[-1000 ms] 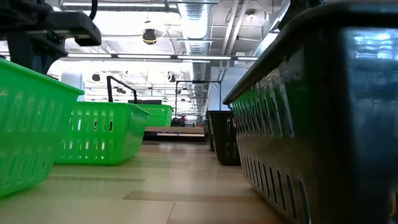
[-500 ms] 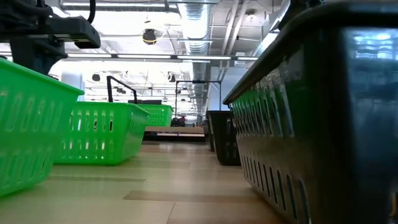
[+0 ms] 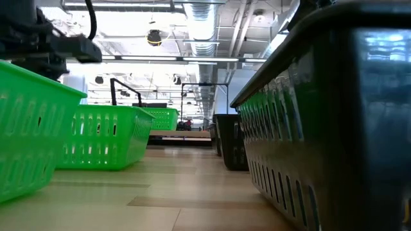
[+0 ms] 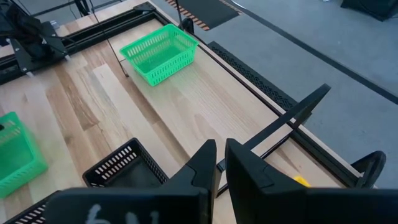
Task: Stack baskets on shelf by color
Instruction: Stack the top green basket on top of the green basket on the shelf
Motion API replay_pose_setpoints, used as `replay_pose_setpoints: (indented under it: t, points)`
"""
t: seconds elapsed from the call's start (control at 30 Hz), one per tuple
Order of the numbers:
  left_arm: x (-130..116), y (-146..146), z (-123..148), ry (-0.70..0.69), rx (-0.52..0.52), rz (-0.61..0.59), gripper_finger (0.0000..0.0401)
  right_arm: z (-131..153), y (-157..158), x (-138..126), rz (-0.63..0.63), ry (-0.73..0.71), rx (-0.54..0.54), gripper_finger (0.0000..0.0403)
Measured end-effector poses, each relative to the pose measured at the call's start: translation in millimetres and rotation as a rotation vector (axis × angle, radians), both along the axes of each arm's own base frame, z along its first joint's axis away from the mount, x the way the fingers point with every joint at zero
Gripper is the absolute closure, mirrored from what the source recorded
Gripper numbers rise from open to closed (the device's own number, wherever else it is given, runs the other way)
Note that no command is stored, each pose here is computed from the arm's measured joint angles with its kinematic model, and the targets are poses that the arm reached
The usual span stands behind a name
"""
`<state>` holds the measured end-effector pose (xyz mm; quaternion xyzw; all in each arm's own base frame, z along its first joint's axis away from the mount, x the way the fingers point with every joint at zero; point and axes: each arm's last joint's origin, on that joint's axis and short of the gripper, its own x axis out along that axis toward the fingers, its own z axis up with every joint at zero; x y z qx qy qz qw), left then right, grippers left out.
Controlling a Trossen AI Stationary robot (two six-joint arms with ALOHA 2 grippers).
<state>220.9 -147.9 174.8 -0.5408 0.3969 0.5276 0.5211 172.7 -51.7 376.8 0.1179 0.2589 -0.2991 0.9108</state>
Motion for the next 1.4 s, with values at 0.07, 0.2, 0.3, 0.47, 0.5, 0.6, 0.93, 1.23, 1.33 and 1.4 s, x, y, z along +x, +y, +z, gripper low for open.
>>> replay_pose_setpoints:
  t: [0.07,0.2,0.3,0.47,0.5,0.6,0.93,1.23,1.33,1.4]
  points:
    - [-1,0,-8,-0.018,-0.02,0.007,0.0262,0,0,0,0.0,0.0,0.0,0.0344]
    - [-4,6,-19,-0.025,-0.01,0.031,0.0262,0,0,0,0.0,0.0,0.0,0.0344]
    - [-2,10,-20,-0.024,0.002,0.031,0.0262,0,0,0,0.0,0.0,0.0,0.0344]
    - [1,14,-20,-0.03,0.004,-0.003,0.0262,0,0,0,0.0,0.001,-0.001,0.0344]
    - [2,14,-20,-0.034,0.003,-0.01,0.0262,0,0,0,0.0,0.001,-0.001,0.0344]
    - [3,15,-20,-0.036,0.004,-0.026,0.0262,0,0,0,0.0,0.001,-0.001,0.0344]
    - [8,14,-19,-0.065,0.0,-0.147,0.0353,0,0,0,0.0,0.001,-0.001,0.0344]
    - [29,24,15,-0.105,0.123,-0.303,0.0401,0,0,0,0.0,0.001,0.0,0.0344]
    - [33,37,55,-0.06,0.209,-0.347,0.0401,0,0,0,0.0,0.002,0.0,0.0344]
    - [33,48,87,-0.02,0.279,-0.382,0.0401,0,0,0,0.001,0.001,0.0,0.0344]
